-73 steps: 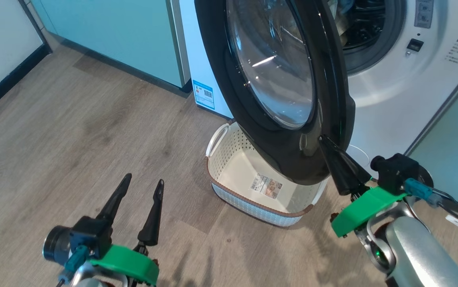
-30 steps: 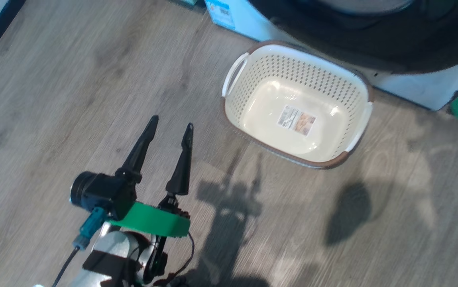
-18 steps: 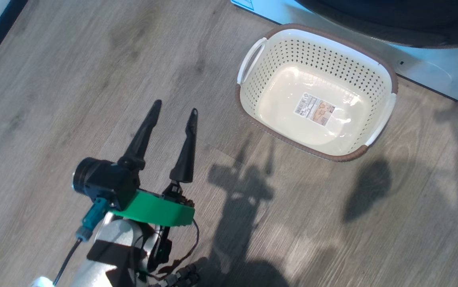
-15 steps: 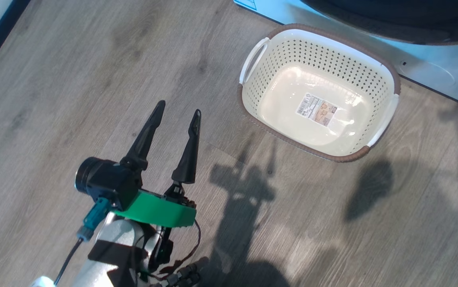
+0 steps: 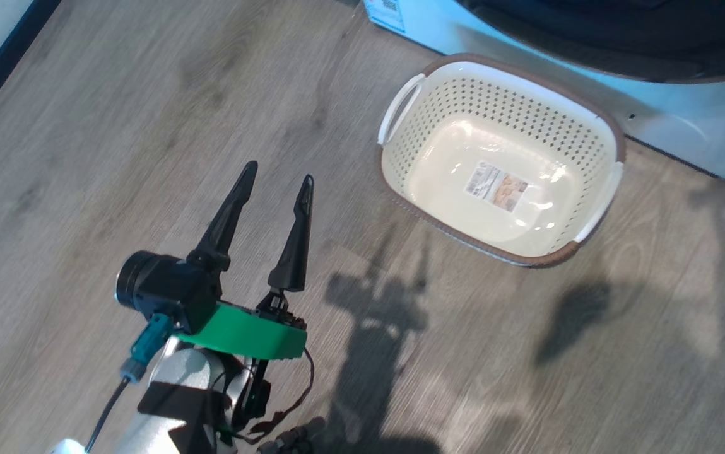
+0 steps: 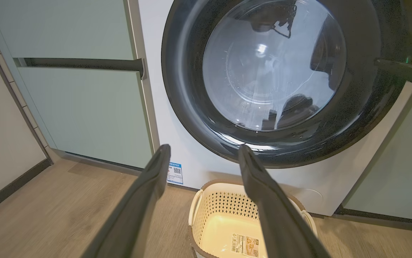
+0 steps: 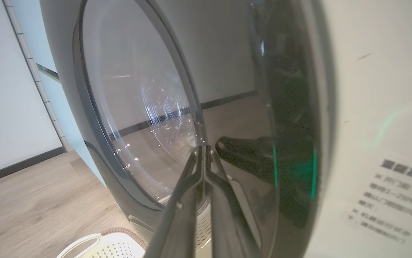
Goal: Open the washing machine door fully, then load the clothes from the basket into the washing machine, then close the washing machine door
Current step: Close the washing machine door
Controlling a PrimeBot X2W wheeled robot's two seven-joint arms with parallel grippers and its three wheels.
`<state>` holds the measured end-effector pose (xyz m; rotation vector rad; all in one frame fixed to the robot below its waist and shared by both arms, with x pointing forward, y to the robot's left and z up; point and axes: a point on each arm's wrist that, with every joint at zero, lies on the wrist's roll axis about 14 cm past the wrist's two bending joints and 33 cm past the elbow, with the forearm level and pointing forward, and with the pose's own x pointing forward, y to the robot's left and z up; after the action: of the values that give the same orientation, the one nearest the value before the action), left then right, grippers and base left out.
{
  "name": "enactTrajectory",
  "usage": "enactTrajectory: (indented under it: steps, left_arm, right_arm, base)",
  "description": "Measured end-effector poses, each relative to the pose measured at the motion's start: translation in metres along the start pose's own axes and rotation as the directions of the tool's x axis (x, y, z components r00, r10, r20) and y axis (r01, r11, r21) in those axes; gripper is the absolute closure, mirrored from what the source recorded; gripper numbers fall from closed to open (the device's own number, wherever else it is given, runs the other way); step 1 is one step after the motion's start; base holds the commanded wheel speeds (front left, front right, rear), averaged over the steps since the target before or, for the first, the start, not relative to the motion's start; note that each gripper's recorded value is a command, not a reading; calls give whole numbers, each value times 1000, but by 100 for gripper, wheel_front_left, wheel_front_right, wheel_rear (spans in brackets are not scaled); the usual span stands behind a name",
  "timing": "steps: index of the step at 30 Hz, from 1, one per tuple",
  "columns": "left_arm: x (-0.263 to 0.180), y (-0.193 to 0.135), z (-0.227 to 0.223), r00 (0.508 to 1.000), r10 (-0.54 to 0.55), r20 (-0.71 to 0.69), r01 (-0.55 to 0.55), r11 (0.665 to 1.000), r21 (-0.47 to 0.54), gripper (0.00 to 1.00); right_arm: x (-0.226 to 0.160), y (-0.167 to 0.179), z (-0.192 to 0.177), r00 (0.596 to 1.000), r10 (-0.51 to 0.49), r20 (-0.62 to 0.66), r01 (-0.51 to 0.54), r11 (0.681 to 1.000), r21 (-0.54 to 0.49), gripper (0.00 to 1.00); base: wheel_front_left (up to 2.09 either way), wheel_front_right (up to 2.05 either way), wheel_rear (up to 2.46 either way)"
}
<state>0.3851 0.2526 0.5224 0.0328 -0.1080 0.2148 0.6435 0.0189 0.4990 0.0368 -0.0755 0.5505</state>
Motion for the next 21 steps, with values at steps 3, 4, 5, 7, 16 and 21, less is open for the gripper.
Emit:
enactTrajectory:
  steps: [3, 4, 5, 7, 16, 21]
  left_arm:
    - [0, -3, 3, 1000, -14, 12, 14, 1000, -5, 0]
    - [0, -4, 5, 1000, -19, 17, 19, 1000, -8, 0]
    - [1, -5, 6, 1000, -21, 22, 21, 1000, -5, 0]
    - [0, -6, 8, 999, -29, 28, 29, 1000, -4, 0]
    - [-6, -32, 8, 992, -120, 36, 121, 992, -42, 0]
    - [-4, -47, 15, 983, -173, 65, 176, 983, -55, 0]
  right_arm:
    - [-9, 8, 2, 1000, 18, 7, -18, 1000, -6, 100]
    - [-14, 11, 1, 1000, 22, 7, -22, 1000, -1, 100]
    - [-20, 15, -1, 1000, 26, 5, -27, 1000, 5, 100]
    - [-34, 22, -7, 999, 38, -8, -38, 999, 10, 100]
    - [-115, 41, -4, 1000, 16, -6, -15, 998, 59, 93]
    - [-154, 36, 4, 999, -52, -4, 52, 995, 81, 0]
  base:
    - [0, 0, 0]
    - [0, 0, 0]
    - [0, 0, 0]
    - [0, 0, 0]
    - [0, 0, 0]
    - [0, 0, 0]
